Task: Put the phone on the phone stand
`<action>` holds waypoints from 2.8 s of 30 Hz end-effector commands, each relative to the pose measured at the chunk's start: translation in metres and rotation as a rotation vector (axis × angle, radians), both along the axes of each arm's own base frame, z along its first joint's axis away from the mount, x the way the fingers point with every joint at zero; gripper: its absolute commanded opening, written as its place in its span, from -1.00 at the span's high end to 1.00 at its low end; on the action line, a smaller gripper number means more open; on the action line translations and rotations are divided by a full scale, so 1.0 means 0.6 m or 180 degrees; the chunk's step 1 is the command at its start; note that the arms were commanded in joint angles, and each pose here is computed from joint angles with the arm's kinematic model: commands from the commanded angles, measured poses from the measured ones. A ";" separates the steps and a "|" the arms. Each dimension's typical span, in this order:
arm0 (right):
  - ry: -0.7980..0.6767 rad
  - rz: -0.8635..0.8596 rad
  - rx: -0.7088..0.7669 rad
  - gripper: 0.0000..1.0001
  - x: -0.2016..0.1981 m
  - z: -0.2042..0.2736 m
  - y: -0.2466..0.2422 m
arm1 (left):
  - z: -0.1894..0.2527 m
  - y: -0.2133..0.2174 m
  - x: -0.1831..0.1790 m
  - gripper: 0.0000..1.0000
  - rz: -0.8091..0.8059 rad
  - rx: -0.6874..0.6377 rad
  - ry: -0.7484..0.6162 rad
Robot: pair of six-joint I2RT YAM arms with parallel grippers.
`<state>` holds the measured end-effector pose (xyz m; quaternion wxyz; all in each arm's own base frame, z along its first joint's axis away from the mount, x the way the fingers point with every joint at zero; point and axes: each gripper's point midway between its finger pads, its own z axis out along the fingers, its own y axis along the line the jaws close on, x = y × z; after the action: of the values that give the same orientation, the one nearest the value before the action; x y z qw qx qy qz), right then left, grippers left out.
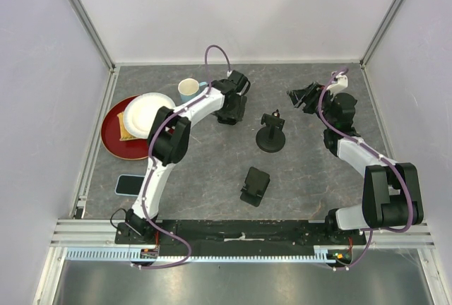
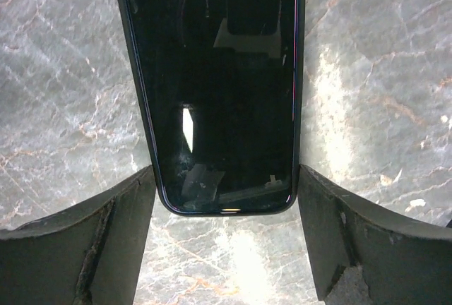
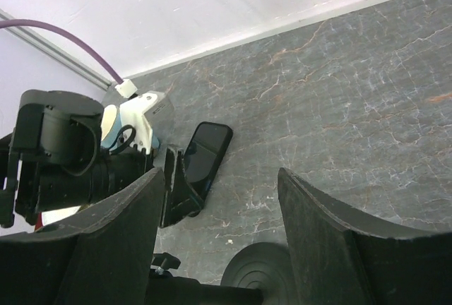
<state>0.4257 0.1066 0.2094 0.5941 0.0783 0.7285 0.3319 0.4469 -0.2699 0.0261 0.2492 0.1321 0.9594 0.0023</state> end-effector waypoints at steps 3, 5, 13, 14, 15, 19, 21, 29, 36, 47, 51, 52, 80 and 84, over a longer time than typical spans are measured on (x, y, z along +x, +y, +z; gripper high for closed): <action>-0.0104 0.0014 0.0041 -0.45 0.002 0.008 -0.002 | -0.002 0.006 0.038 -0.72 0.0029 0.0143 0.0118; -0.0113 0.0019 0.0042 -0.45 0.003 0.009 -0.002 | -0.009 0.010 0.044 -0.74 0.0043 0.0181 0.0136; -0.0108 0.0023 0.0065 -0.45 0.005 0.008 -0.002 | 0.036 -0.002 0.037 -0.95 -0.0090 -0.0020 -0.0063; -0.0102 0.0018 0.0070 -0.45 0.005 0.007 -0.003 | 0.059 -0.007 0.040 -0.96 -0.0127 -0.0099 -0.0169; -0.0107 0.0032 0.0080 -0.45 0.005 0.008 -0.001 | 0.051 -0.008 0.034 -0.96 -0.0228 -0.0110 -0.0141; -0.0097 0.0036 0.0093 -0.45 0.005 0.005 -0.001 | 0.061 -0.021 0.047 -0.98 -0.0385 -0.0139 -0.0128; -0.0092 0.0041 0.0093 -0.45 0.005 0.004 0.000 | 0.052 -0.020 0.053 -0.99 -0.0398 -0.0085 -0.0052; -0.0098 0.0036 0.0103 -0.45 0.006 0.004 -0.002 | 0.031 -0.013 0.098 -1.00 -0.0476 -0.0094 -0.0019; -0.0092 0.0045 0.0117 -0.45 0.006 0.003 -0.001 | 0.033 -0.016 0.118 -0.99 -0.0588 -0.0189 -0.0098; -0.0086 0.0068 0.0140 -0.45 0.006 0.002 0.002 | -0.010 -0.052 0.090 -1.00 -0.0678 -0.0561 0.0226; -0.0081 0.0063 0.0140 -0.45 0.006 0.001 0.001 | -0.015 -0.057 0.095 -1.00 -0.0600 -0.0600 0.0200; -0.0079 0.0067 0.0145 -0.45 0.007 0.001 0.002 | -0.020 -0.056 0.097 -0.99 -0.0575 -0.0568 0.0189; -0.0041 0.0057 0.0144 -0.45 0.009 -0.003 -0.002 | -0.064 -0.013 0.091 0.87 -0.0441 0.0161 0.0178; -0.0035 0.0042 0.0134 -0.45 0.009 -0.004 -0.004 | -0.010 -0.016 0.100 0.95 -0.0360 0.0057 -0.0016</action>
<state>0.4290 0.1058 0.1961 0.5780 0.0925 0.7323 0.3480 0.5139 -0.2938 0.0240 0.2647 0.1973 0.9437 -0.0229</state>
